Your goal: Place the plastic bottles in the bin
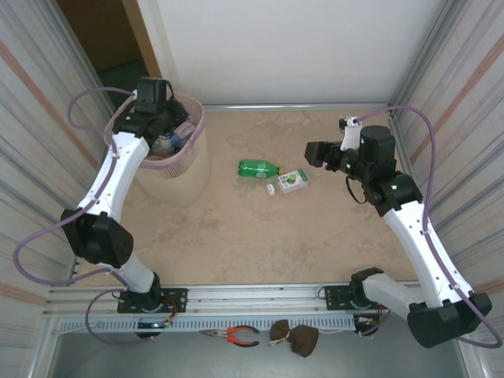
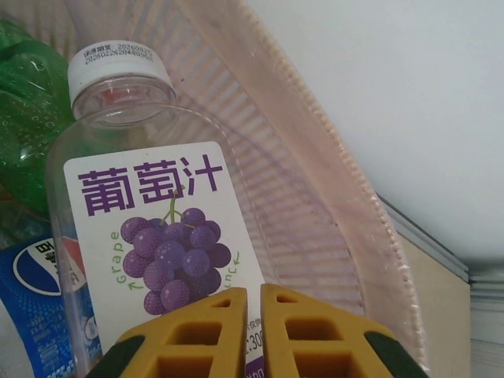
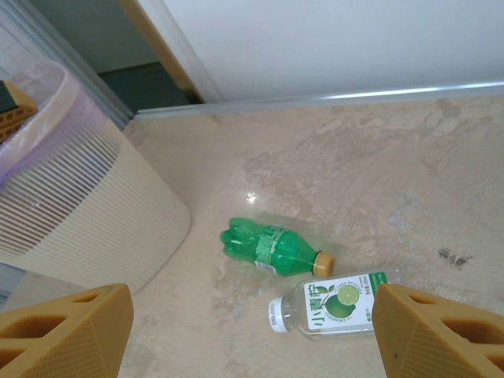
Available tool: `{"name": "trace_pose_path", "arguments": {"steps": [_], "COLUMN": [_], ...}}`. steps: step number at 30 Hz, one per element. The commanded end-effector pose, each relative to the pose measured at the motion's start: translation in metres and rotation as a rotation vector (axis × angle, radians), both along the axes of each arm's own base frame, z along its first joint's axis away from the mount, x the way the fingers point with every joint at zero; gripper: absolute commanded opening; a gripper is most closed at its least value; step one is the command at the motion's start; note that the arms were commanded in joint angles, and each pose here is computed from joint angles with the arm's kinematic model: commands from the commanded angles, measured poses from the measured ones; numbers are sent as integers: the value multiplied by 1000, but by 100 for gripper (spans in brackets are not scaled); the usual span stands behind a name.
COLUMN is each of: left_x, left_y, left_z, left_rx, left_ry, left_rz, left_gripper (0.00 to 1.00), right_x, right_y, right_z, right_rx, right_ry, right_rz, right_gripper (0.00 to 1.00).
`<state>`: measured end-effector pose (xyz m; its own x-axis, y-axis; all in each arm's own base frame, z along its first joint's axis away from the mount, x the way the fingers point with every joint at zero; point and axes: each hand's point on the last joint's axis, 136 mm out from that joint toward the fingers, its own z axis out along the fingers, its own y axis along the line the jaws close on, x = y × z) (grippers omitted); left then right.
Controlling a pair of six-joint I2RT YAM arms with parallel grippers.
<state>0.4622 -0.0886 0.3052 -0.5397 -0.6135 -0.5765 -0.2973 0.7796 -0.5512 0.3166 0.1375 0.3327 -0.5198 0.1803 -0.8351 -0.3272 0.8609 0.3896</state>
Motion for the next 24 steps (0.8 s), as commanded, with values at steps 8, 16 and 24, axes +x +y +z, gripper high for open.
{"name": "trace_pose_path", "arguments": {"steps": [8,16,24], "left_x": [-18,-31,-43], "left_y": [29,35,18], "left_z": [-28,33,68], "left_rx": [98,131,135], "left_ry": [109,-30,-154], "left_rz": [64,47,-93], "left_gripper": [13,17,24], "right_x": [-3,-1,9], "right_y": [-6,-4,-5], "right_z": [-1,-4,-23], "right_rx": [-5,-3,4], "right_ry": [-3,7,104], "right_rz": [-19,-16,-55], "right_gripper": [79,79,79]}}
